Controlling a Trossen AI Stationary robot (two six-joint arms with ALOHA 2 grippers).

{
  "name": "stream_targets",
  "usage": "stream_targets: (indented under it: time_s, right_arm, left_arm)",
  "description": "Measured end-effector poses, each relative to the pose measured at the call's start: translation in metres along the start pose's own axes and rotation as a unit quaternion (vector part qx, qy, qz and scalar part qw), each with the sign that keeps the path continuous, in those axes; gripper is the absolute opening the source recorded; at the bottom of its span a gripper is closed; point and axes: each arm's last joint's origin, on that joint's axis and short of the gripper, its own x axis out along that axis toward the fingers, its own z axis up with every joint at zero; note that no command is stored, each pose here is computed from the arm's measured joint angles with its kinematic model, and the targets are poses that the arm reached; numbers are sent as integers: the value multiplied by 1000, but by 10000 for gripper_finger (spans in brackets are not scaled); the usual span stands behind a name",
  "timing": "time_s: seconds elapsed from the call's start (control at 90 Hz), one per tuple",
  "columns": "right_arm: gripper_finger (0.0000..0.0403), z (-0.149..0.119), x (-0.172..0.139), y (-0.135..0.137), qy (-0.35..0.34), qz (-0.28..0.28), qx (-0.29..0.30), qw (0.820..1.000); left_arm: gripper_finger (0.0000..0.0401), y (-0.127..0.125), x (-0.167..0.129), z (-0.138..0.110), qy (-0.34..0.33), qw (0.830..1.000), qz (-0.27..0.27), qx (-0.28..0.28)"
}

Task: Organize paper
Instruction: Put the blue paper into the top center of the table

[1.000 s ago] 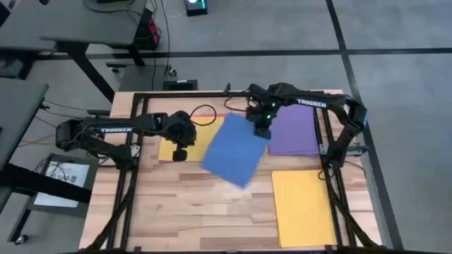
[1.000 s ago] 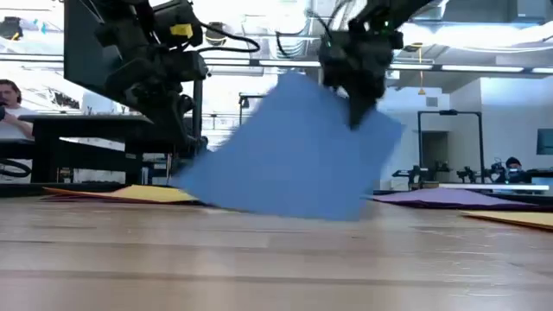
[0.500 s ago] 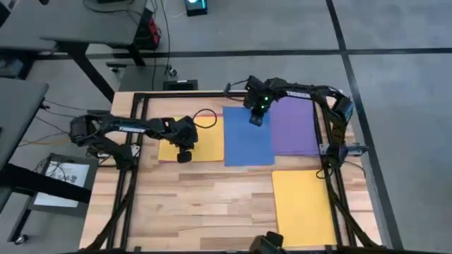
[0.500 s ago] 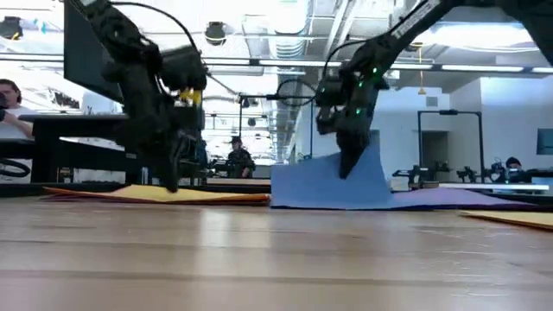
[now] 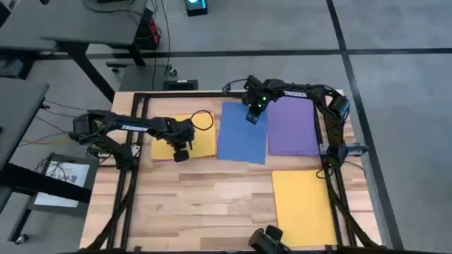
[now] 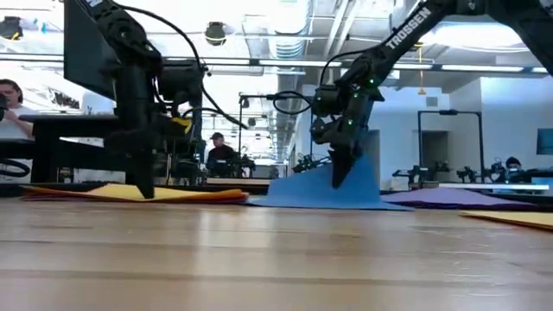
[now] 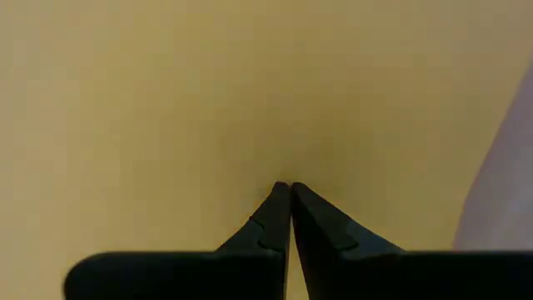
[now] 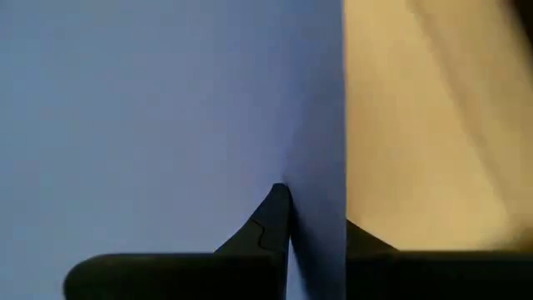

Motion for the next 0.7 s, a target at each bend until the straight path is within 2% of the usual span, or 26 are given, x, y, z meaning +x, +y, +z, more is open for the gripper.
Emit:
stream_targets:
  time_s: [0.089,0.278,0.478,0.7]
  right_arm:
    - [0,3,0,-3,-19,-6,-12,1000]
    - [0,7,0,-2,-36,-12,-105,994]
    - [0,7,-1,-3,-37,-13,-117,992]
    - [11,14,-1,-3,-68,-23,-130,989]
  left_arm:
    - [1,0,-5,-5,11,1000,2,2]
    - [1,1,-14,-9,2,1000,8,5]
    - [1,1,-16,-10,0,1000,7,0]
    - [1,1,-16,-10,-3,1000,6,0]
